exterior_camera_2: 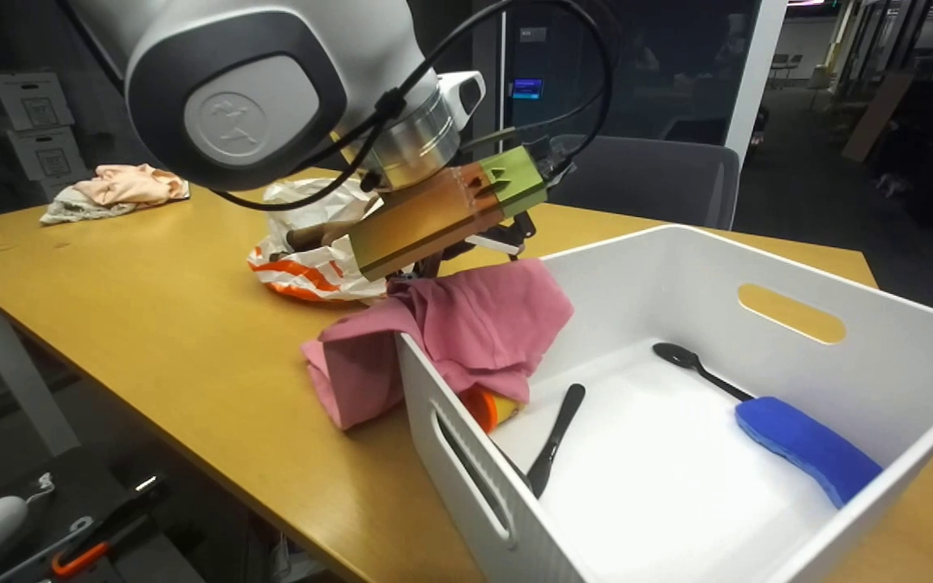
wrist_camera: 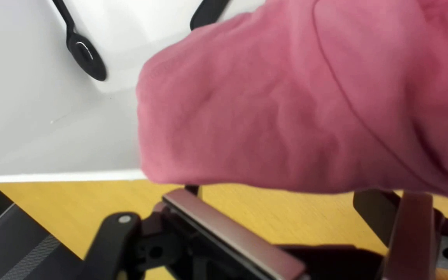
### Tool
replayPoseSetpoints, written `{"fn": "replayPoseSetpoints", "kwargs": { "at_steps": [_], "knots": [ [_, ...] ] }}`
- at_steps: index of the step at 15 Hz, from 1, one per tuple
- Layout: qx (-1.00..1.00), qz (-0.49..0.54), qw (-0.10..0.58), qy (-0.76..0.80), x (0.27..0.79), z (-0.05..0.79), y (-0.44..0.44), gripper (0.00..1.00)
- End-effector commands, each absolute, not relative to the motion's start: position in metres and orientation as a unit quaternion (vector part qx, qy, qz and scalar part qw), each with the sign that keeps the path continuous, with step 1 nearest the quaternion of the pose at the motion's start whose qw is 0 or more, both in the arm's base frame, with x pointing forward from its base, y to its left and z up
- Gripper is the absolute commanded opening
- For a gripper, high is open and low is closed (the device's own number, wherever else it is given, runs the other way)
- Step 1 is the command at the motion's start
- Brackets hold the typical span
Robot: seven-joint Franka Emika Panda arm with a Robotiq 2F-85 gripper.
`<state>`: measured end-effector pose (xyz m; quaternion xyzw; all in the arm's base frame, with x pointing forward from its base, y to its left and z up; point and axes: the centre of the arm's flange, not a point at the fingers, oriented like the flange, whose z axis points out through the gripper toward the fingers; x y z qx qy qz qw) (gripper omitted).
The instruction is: Put the plush toy and the pink shirt into the carrier bag
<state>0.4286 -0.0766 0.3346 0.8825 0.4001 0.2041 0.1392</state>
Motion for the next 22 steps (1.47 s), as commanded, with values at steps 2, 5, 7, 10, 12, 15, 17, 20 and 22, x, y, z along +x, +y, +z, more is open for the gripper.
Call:
{"fn": "replayPoseSetpoints", "kwargs": {
  "at_steps": [2, 5, 7, 10, 12, 15, 17, 20, 22],
  "knots": [
    [0.882, 0.203, 0.137, 0.402, 0.429, 0.332, -0.075, 1.0],
    [0.888, 0.205, 0.112, 0.395, 0.437, 0.359, -0.08, 1.0],
    [0.892, 0.207, 0.08, 0.394, 0.452, 0.402, -0.094, 1.0],
    [0.894, 0.188, 0.066, 0.402, 0.466, 0.452, -0.118, 1.0],
    [0.895, 0.152, 0.076, 0.411, 0.468, 0.473, -0.143, 1.0],
    [0.892, 0.124, 0.094, 0.423, 0.452, 0.485, -0.165, 1.0],
    [0.892, 0.142, 0.099, 0.418, 0.442, 0.483, -0.166, 1.0],
    [0.896, 0.167, 0.095, 0.4, 0.431, 0.478, -0.16, 1.0],
    [0.897, 0.158, 0.091, 0.402, 0.418, 0.475, -0.158, 1.0]
  ]
}}
